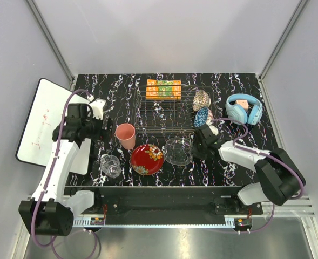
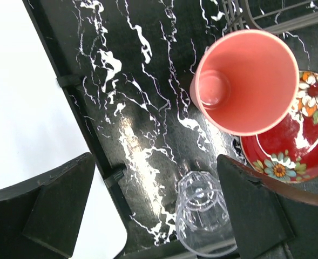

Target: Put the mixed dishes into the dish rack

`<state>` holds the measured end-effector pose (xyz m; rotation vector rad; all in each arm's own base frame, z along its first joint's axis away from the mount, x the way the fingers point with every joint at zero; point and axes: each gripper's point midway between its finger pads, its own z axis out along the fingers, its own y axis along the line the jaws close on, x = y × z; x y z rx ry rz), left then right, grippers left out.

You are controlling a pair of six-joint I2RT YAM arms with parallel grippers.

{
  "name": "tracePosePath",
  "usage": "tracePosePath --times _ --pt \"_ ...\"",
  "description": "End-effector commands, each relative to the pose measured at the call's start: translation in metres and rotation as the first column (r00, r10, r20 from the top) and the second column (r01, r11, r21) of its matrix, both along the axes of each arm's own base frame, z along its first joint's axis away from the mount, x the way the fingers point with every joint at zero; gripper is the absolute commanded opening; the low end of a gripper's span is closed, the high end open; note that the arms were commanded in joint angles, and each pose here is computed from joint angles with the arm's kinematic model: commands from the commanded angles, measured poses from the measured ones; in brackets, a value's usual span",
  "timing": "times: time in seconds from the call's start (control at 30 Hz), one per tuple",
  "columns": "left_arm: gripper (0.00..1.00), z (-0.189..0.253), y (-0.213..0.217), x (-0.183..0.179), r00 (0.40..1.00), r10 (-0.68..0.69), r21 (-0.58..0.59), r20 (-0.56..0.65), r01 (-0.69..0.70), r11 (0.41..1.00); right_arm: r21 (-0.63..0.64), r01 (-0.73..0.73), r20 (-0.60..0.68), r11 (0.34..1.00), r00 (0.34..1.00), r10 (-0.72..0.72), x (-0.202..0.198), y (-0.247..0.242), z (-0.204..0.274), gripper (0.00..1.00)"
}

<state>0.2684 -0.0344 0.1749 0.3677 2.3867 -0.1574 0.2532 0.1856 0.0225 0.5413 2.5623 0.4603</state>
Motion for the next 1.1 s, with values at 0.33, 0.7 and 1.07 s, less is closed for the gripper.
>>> tracePosePath --times 0.33,0.7,1.07 --pt "0.99 0.006 0.016 -0.001 0.997 0.043 0.066 0.07 -0.048 0.997 -0.078 0.017 -0.043 0.997 0.999 -0.021 -0.021 0.003 0.0 0.07" --pt "0.99 -0.003 0.017 -0.008 0.997 0.041 0.065 0.062 -0.045 0.997 -0.234 -0.094 0.12 0.968 0.985 0.125 -0.022 0.025 0.049 0.0" --pt "0.99 0.004 0.012 0.002 0.997 0.047 0.029 0.057 -0.049 0.998 -0.413 -0.046 0.446 0.91 0.86 0.246 0.005 -0.009 0.201 0.0"
